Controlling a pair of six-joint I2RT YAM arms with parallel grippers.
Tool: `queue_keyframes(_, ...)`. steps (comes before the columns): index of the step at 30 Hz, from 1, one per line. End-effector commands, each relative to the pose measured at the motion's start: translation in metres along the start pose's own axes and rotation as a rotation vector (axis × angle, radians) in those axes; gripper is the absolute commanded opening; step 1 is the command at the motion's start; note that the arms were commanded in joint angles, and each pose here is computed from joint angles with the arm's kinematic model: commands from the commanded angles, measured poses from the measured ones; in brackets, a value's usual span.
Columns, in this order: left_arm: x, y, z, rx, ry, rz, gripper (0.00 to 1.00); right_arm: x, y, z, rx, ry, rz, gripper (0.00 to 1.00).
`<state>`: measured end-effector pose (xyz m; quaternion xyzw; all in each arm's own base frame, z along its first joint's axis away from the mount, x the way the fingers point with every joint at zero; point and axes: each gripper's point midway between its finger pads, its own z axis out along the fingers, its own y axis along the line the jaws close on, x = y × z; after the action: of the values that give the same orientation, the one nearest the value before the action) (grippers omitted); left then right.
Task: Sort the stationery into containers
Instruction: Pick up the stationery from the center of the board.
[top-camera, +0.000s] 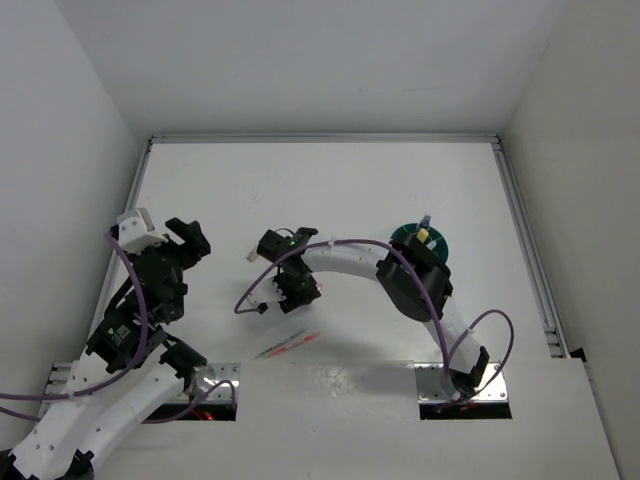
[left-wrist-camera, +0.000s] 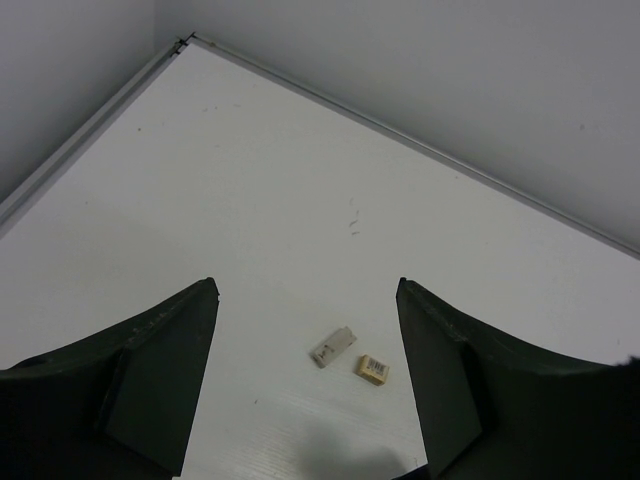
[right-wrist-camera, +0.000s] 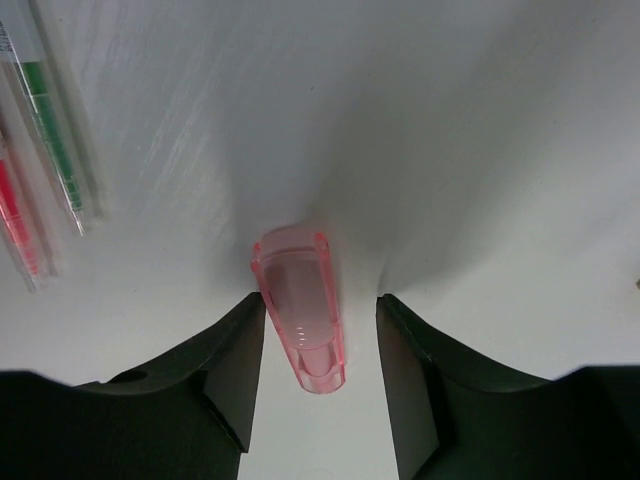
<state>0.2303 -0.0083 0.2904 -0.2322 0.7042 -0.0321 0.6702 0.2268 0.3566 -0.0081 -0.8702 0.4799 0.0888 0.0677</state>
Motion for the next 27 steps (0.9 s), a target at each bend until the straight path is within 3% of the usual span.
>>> queue_keyframes(1,-0.003,0.003,0.001,-0.017,-0.017,-0.013,0.78,-0.005,-0.002,0.002,0.013,0.002,-0.005,0.48)
queue_keyframes(13,-0.004,-0.001,0.001,0.002,-0.014,-0.019,0.78,0.007,0.017,0.022,-0.057,0.026,0.018,0.38)
queue_keyframes(23,-0.002,-0.001,0.002,0.003,-0.015,-0.020,0.77,0.008,0.004,-0.005,0.034,0.063,0.107,0.16)
queue_keyframes(27,-0.003,-0.002,0.000,0.014,-0.017,-0.027,0.77,0.012,-0.018,-0.035,0.167,0.068,0.202,0.06)
